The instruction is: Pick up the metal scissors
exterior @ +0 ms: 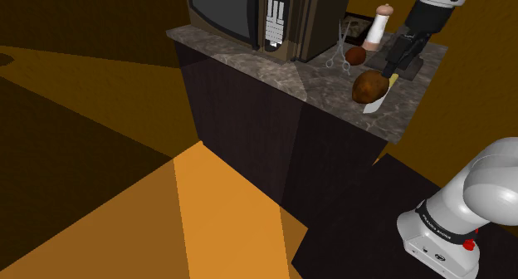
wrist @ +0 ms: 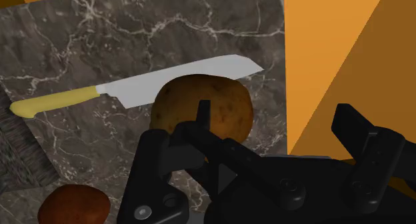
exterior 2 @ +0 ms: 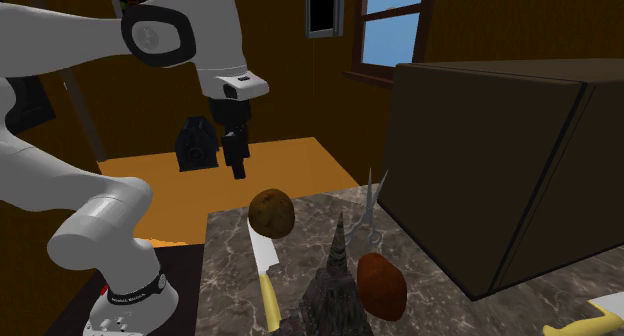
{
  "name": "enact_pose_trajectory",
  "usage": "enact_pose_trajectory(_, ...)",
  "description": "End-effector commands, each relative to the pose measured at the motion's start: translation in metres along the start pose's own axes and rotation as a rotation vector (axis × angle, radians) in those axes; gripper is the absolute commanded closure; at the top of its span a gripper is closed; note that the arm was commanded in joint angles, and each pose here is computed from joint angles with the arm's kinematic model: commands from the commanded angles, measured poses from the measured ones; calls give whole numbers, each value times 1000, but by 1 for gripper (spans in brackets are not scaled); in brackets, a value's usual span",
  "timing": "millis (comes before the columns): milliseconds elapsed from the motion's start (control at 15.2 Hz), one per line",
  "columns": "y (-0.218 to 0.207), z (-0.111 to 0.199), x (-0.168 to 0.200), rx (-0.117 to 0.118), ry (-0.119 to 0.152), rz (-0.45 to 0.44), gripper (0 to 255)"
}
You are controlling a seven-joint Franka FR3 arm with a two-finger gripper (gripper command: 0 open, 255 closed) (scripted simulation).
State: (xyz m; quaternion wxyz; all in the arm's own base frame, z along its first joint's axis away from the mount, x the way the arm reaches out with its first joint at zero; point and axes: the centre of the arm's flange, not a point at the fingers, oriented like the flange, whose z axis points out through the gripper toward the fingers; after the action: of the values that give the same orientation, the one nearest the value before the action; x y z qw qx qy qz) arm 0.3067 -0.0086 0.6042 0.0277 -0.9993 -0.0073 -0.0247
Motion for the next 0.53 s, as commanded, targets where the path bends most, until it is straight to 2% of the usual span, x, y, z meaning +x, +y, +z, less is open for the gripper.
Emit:
enact_pose_trajectory(0,0,0,0,0,0,0,0)
enact_pose_trajectory(462,58,18,68,-2,7,-68,0)
